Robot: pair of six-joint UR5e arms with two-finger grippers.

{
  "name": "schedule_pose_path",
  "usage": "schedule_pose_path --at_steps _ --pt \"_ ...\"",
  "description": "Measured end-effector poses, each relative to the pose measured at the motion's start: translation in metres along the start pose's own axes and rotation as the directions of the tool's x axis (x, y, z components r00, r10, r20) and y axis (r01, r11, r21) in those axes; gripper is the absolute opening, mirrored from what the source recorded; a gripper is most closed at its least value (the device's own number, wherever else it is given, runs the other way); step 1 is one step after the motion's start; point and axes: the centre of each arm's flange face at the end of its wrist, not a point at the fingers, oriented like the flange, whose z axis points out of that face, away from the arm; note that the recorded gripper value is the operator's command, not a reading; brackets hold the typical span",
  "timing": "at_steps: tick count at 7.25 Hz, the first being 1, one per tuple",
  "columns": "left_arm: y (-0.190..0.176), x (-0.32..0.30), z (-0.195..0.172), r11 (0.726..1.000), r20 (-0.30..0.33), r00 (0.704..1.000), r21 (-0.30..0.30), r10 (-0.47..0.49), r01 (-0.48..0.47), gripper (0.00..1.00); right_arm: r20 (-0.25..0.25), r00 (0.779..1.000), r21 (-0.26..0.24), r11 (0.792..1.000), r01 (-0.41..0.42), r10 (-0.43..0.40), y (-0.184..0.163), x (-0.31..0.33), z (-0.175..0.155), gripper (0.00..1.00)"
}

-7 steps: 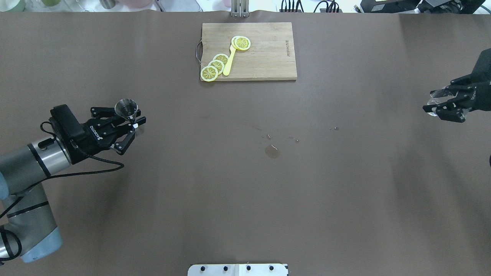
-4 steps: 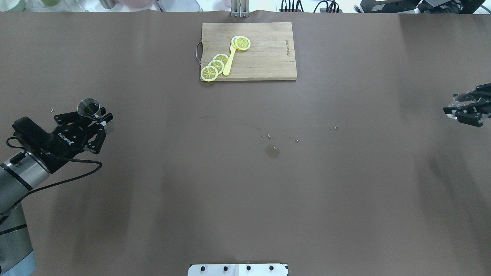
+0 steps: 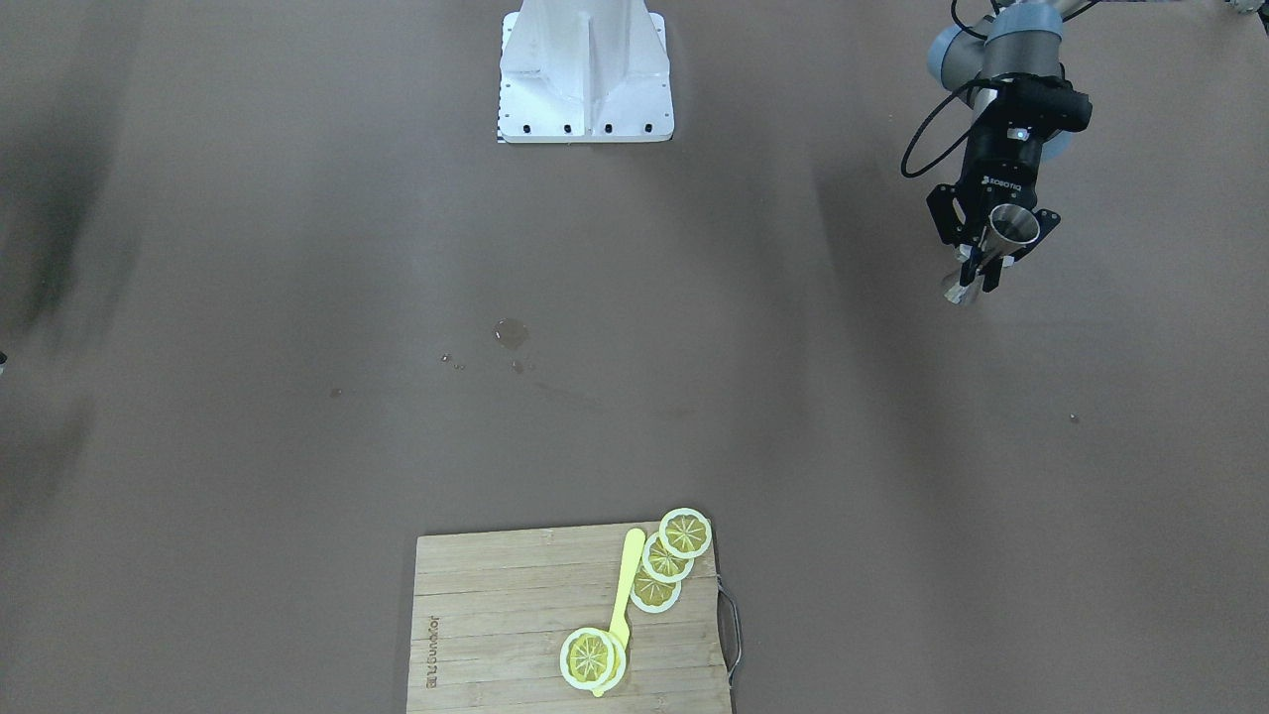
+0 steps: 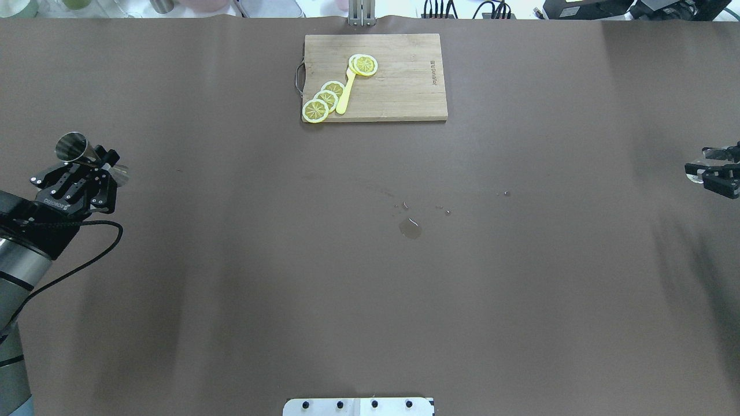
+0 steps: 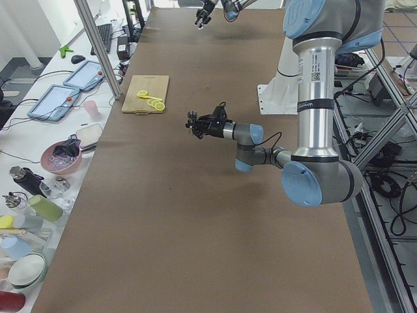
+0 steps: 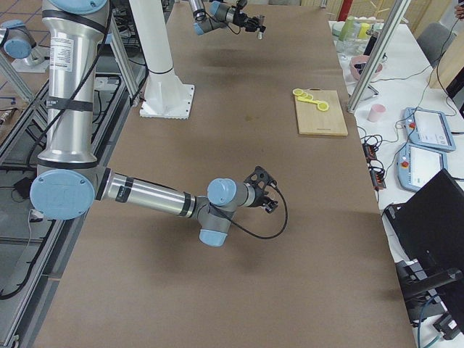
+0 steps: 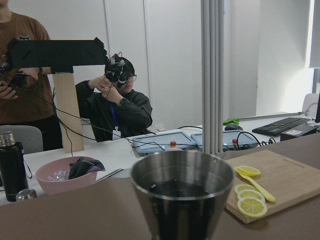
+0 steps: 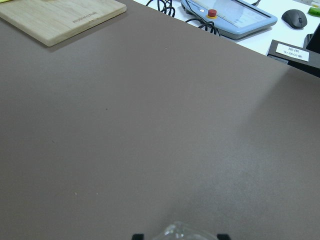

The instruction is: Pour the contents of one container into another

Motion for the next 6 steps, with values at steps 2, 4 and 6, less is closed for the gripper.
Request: schedule_pose_path --at_steps 2,4,6 --pt "0.012 -0.026 -0.019 0.999 0.086 0.995 0.009 -0.045 0.045 0.0 0.037 0.999 0.003 0.999 -0.032 0.032 -0.01 -0.018 0.037 0.0" --pt "0.03 -0.059 -0.039 0.999 0.138 0.99 -0.02 -0.034 0.037 0.0 0.058 0.998 0.003 1.0 -0.019 0.019 -0.015 -0.044 0.071 0.0" --pt "0.06 -0.091 -0.05 0.998 0.187 0.982 -0.048 -0.036 0.046 0.0 0.066 0.998 0.002 1.0 -0.006 0.006 -0.014 -0.062 0.089 0.0"
